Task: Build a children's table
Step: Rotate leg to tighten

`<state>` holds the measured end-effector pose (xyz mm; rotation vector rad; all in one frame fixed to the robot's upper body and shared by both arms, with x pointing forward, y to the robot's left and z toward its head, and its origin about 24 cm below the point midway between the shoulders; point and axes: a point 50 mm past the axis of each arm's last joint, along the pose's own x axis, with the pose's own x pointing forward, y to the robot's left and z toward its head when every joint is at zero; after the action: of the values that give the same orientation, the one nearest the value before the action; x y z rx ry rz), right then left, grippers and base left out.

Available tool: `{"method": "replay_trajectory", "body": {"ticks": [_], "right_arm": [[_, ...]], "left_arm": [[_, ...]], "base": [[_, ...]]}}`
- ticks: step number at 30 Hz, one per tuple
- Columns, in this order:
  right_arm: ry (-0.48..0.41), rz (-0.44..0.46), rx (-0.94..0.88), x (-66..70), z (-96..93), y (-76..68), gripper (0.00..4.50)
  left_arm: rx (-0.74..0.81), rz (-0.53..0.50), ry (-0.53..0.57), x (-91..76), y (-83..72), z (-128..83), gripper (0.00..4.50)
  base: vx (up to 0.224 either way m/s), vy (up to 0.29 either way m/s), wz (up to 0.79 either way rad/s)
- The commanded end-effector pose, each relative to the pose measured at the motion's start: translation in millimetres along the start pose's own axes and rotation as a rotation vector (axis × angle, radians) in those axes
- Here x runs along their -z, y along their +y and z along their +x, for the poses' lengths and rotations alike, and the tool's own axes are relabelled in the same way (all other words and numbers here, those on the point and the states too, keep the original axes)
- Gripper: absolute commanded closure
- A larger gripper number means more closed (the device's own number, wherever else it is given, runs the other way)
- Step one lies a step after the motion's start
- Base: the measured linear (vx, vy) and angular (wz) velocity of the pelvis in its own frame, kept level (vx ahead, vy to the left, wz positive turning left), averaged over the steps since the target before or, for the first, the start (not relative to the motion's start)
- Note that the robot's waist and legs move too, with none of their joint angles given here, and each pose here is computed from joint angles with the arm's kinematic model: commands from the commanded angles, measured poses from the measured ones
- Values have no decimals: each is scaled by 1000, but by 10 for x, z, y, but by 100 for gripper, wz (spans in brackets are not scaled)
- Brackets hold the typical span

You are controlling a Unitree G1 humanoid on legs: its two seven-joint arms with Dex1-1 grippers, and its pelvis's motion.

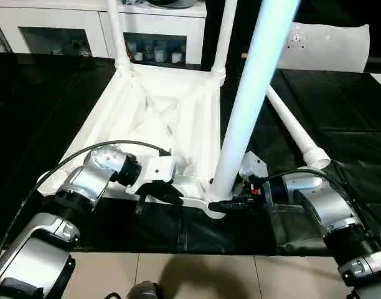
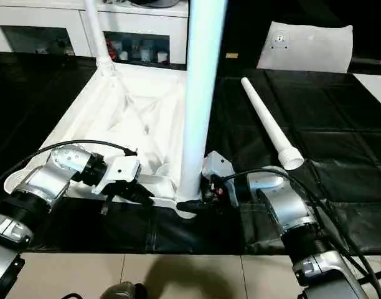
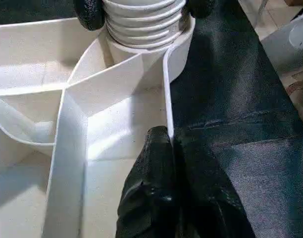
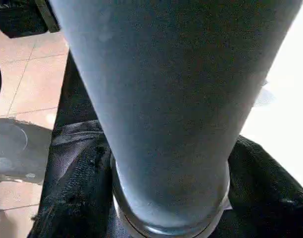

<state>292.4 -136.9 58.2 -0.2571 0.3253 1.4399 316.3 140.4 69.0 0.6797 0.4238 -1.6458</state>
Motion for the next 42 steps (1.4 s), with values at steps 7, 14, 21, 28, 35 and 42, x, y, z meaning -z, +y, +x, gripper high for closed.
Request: {"method": "replay_trajectory", "body": {"ticks": [7, 14, 21, 28, 35, 42], "right_arm": [[-73, 138, 15, 22, 97, 75, 174], [-188, 306, 366, 46, 535, 106, 174], [-228, 443, 624, -81, 934, 55, 174], [-279, 456, 691, -233, 1060, -12, 118], [-296, 399, 693, -154, 824, -46, 54], [-269, 212, 555, -127, 285, -82, 8]], "left_arm": [[-29, -42, -9, 8, -36, 41, 450], [-345, -243, -113, -102, -17, 193, 450], [-549, -361, -137, -337, 50, 457, 450], [-595, -343, -103, -498, 129, 628, 450], [-581, -327, -72, -338, 97, 490, 450], [-439, -242, -79, -141, -6, 275, 450]], "base": [[0, 0, 0], [0, 0, 0], [-6, 3, -3], [0, 0, 0], [0, 0, 0], [0, 0, 0]]}}
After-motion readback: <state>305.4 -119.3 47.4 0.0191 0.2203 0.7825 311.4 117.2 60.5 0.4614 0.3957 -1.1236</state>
